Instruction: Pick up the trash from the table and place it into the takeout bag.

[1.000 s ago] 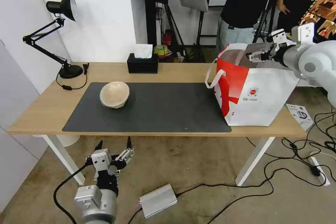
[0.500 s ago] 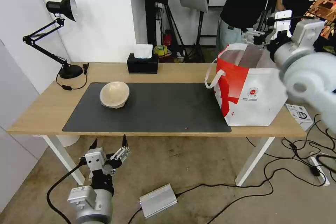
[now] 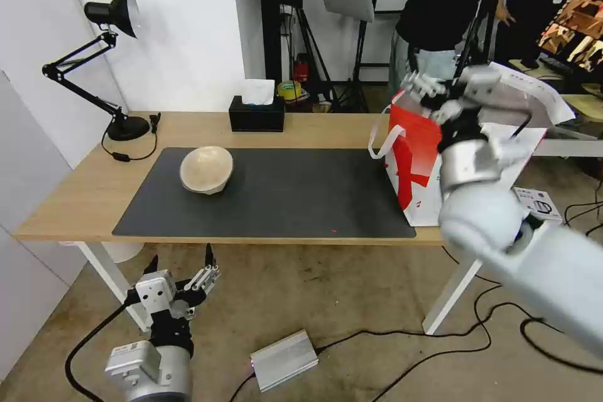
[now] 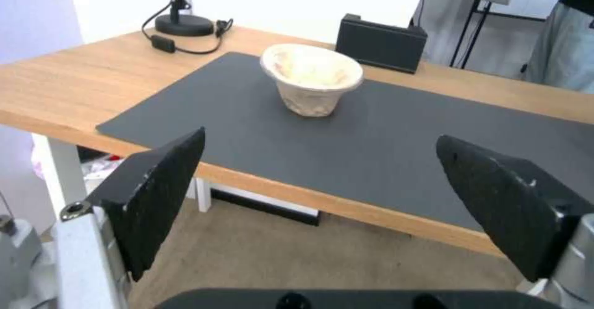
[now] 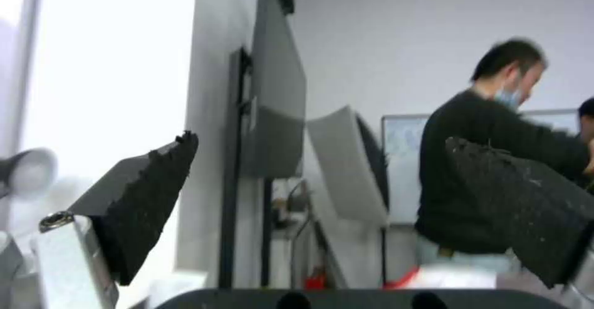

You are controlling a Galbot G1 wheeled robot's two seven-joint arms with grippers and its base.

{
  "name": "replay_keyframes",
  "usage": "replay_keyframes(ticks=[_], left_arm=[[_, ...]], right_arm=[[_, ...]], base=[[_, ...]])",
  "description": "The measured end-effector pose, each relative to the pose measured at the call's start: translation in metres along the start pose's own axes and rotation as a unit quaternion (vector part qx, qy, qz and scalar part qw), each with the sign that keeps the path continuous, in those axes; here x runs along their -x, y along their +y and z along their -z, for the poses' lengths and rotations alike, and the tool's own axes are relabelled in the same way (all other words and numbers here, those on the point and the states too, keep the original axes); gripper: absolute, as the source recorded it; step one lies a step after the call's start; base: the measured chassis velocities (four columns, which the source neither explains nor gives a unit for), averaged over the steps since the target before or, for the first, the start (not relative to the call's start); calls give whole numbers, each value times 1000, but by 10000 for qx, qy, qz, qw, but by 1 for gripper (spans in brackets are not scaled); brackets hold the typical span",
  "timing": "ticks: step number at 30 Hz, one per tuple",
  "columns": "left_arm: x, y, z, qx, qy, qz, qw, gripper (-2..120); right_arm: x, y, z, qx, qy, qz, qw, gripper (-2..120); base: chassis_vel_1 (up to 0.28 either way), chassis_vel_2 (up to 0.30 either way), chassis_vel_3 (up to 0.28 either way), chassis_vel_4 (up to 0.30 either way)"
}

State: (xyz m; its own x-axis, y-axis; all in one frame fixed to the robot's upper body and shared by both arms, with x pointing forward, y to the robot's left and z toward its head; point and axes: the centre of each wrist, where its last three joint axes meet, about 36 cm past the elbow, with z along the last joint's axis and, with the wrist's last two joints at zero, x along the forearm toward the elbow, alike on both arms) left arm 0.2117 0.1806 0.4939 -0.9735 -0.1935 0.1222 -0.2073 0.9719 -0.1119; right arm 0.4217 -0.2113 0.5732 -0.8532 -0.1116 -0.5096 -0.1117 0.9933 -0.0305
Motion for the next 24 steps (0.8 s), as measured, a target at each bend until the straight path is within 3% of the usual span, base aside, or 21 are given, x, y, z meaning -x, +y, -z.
replay_keyframes(ticks=[10,13,24], left_arm=[[-1,-1,-2,23,13,23,10000,100],[-1,-1,-2,21,14,33,10000,100],[-1,-1,-4,27,17,61,10000,100]], right_arm=[[-52,24,-8,281,354,156,9989,100],[-86,36,-13,423,677,147,9967,100],[-159,42,-36,116,1362,-145,9905,100]], base=[[0,0,0,0],[0,0,0,0],[0,0,0,0]])
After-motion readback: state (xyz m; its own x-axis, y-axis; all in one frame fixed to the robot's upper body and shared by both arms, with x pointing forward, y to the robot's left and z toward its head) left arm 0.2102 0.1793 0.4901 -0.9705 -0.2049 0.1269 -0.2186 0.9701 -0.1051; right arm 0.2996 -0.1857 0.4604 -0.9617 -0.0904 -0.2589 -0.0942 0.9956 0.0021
